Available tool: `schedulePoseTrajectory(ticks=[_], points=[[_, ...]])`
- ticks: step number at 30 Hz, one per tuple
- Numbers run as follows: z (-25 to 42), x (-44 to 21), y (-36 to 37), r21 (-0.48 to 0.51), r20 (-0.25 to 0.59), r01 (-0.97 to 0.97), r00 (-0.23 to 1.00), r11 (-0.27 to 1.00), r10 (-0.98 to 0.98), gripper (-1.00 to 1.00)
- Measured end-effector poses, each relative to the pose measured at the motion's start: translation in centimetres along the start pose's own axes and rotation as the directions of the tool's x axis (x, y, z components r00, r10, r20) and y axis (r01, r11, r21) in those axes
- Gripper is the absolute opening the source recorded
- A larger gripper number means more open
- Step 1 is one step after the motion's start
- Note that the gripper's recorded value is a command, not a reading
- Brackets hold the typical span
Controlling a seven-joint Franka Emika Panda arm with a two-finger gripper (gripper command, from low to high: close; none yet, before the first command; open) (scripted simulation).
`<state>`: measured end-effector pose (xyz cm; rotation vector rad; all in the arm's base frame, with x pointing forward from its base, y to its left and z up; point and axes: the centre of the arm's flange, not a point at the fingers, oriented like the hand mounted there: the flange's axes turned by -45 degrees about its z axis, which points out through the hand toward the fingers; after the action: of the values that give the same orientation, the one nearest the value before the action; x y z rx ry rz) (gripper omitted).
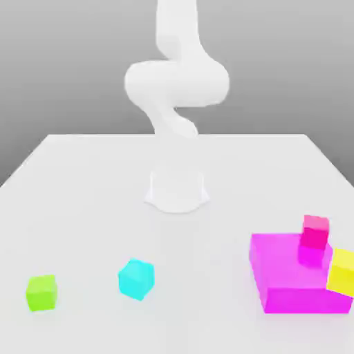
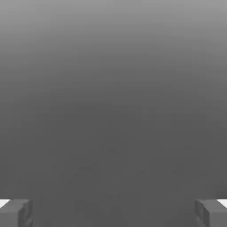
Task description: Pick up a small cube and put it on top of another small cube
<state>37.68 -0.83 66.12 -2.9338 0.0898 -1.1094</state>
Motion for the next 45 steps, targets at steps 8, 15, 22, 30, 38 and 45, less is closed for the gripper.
schedulePoseTrajectory(ticks=[8, 15, 22, 30, 38, 45], points=[[18.6, -8.8, 3.9, -0.095, 0.274, -0.145, 0.947, 0.985, 0.166, 0.00], [29.6, -22.9, 7.4, -0.215, 0.489, -0.258, 0.807, 0.942, 0.332, 0.00], [34.8, -34.2, 8.6, -0.297, 0.589, -0.307, 0.687, 0.904, 0.426, 0.00], [37.7, -37.0, 8.7, -0.299, 0.590, -0.307, 0.685, 0.904, 0.428, -1.00], [35.4, -34.9, 8.6, -0.299, 0.590, -0.307, 0.685, 0.903, 0.428, -1.00], [33.3, -29.9, 13.6, -0.390, 0.533, -0.416, 0.625, 0.821, 0.570, -1.00]])
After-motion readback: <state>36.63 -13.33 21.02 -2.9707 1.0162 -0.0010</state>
